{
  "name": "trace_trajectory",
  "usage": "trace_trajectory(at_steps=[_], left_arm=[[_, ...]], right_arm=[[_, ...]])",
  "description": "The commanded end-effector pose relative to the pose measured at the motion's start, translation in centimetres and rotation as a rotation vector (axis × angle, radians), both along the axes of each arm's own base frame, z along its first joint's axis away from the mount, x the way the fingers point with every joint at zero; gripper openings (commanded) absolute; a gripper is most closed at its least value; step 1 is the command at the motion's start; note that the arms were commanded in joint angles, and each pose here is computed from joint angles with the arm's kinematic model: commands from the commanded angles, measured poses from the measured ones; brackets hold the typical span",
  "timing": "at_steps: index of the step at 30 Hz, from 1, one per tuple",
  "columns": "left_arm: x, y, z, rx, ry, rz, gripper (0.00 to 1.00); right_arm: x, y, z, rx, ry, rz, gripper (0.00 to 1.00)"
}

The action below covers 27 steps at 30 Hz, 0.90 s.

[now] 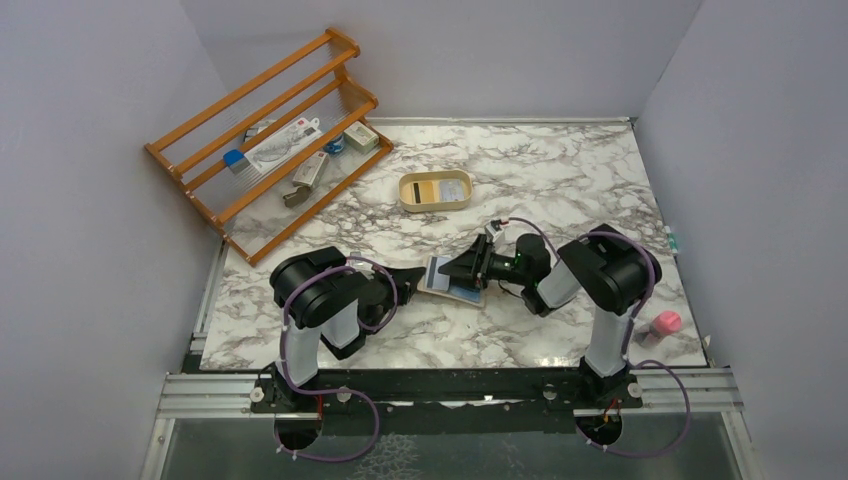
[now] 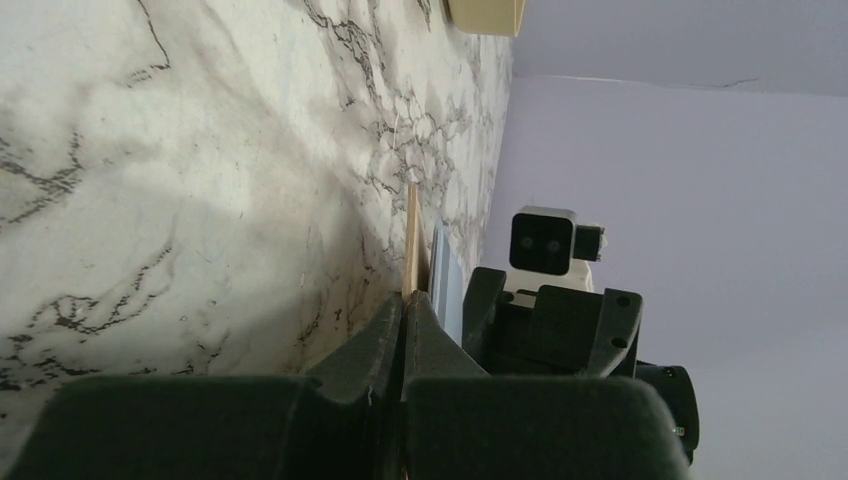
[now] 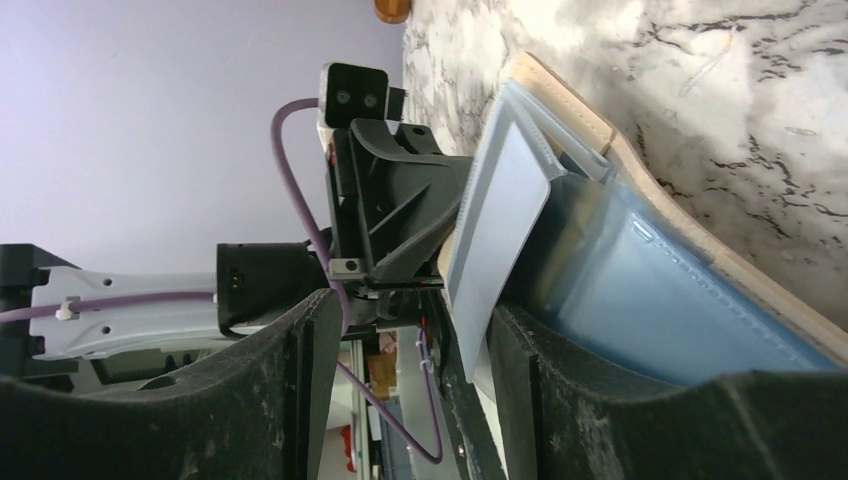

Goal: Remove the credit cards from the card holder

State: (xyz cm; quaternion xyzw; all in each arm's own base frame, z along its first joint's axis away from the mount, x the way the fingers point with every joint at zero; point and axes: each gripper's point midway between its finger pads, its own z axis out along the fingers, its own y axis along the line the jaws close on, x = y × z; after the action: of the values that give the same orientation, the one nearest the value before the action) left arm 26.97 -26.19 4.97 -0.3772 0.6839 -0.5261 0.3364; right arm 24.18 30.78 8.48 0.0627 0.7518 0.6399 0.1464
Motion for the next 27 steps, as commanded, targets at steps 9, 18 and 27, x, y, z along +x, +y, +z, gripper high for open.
trace_trajectory(at_steps=[9,18,27], left_arm=[[-0.2,-1.4,7.1,-0.199,-0.195,-0.050,0.00],[-0.3,-1.1,7.5,-0.207,-0.198,-0.044,0.00],[-0.6,-0.7,6.9,-0.197,-0.179,-0.037,0.00]], right_arm=[[1.0,3.5,0.2,-0.026,-0.033,0.082,0.60],[0.8,3.8,1.6,-0.013,-0.090,0.131,0.60],[-0.5,3.6,3.4,0.023,-0.157,0.206,0.60]])
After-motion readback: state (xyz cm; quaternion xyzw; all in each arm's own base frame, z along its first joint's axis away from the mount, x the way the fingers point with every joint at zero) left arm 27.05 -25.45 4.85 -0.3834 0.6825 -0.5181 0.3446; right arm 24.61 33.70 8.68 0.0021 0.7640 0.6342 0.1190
